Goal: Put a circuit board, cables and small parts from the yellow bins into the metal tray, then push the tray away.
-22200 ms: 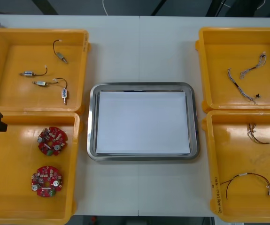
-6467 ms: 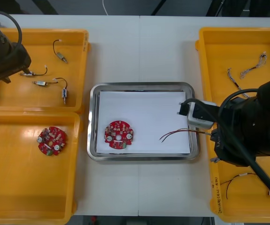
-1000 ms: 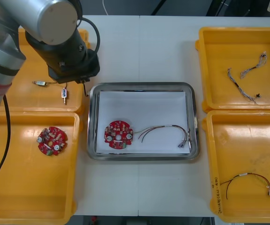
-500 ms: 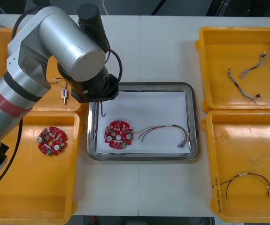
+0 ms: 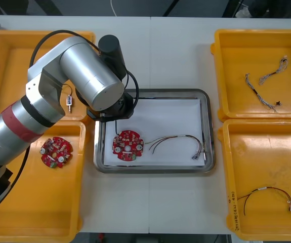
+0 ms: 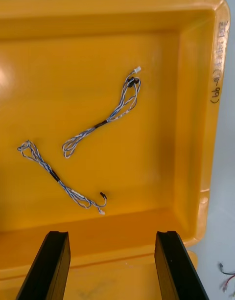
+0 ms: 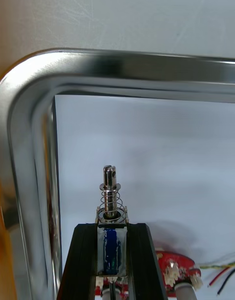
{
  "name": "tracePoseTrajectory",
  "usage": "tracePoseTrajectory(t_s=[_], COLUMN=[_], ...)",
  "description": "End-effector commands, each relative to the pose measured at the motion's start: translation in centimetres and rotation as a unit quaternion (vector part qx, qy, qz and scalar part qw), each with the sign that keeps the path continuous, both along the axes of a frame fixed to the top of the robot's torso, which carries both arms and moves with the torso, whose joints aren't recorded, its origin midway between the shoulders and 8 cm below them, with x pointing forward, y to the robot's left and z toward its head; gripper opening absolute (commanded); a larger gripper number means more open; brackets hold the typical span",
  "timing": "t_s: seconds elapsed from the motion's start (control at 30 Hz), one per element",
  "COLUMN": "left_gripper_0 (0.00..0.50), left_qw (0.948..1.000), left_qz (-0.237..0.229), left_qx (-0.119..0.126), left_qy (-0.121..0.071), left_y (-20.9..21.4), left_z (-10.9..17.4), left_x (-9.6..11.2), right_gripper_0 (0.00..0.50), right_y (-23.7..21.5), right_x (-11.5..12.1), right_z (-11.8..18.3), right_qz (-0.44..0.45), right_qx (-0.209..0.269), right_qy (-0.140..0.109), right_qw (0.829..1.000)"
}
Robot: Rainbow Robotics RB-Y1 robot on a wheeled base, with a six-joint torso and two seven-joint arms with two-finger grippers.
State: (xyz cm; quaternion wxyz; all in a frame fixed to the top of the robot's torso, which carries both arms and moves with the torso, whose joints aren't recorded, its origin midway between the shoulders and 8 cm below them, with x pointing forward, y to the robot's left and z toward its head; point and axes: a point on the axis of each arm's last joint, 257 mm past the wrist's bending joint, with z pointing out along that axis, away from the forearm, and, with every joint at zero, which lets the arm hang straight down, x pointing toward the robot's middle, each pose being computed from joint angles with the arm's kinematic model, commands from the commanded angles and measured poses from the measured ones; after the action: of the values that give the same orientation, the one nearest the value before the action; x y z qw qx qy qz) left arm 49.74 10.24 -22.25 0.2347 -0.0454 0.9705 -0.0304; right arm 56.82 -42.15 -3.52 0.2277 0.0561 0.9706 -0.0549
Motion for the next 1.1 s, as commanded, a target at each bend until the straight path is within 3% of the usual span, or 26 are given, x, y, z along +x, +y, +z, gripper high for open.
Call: tracePoseTrajectory(t_s=[0.03,0.43,0.5,0.53,0.6,0.63,0.77,1.1], left_gripper_0=[0.001,0.015,0.186,0.233,0.438,0.489,0.500,0.500], left_qw=[0.9991,0.9991,0.9989,0.9989,0.9989,0.9988,0.9988,0.9980], left_qz=[0.031,0.027,0.028,0.028,0.029,0.028,0.028,0.040], left_qx=[-0.028,-0.032,-0.036,-0.037,-0.038,-0.039,-0.040,-0.049], left_qy=[-0.001,-0.007,-0.004,-0.005,-0.005,-0.004,-0.005,-0.001], left_y=[-1.5,-2.1,-2.3,-2.3,-2.3,-2.4,-2.5,-2.1], left_z=[-1.3,-2.8,-2.8,-2.7,-2.7,-2.7,-2.6,0.5], left_x=[0.4,1.1,1.0,1.0,0.9,0.9,0.8,-0.1], right_gripper_0=[0.500,0.500,0.500,0.500,0.500,0.500,0.500,0.500], right_y=[1.0,2.9,3.2,3.3,3.5,3.6,4.1,4.4], right_x=[2.4,5.6,5.8,5.8,5.8,5.9,6.1,6.6], right_z=[3.6,2.7,2.2,2.1,1.6,1.4,0.4,-2.3], right_qz=[-0.042,-0.154,-0.181,-0.187,-0.216,-0.223,-0.278,-0.359], right_qx=[0.036,0.132,0.154,0.158,0.175,0.181,0.232,0.259], right_qy=[-0.059,-0.081,-0.083,-0.083,-0.080,-0.079,-0.074,-0.064], right_qw=[0.997,0.976,0.968,0.966,0.957,0.955,0.929,0.895])
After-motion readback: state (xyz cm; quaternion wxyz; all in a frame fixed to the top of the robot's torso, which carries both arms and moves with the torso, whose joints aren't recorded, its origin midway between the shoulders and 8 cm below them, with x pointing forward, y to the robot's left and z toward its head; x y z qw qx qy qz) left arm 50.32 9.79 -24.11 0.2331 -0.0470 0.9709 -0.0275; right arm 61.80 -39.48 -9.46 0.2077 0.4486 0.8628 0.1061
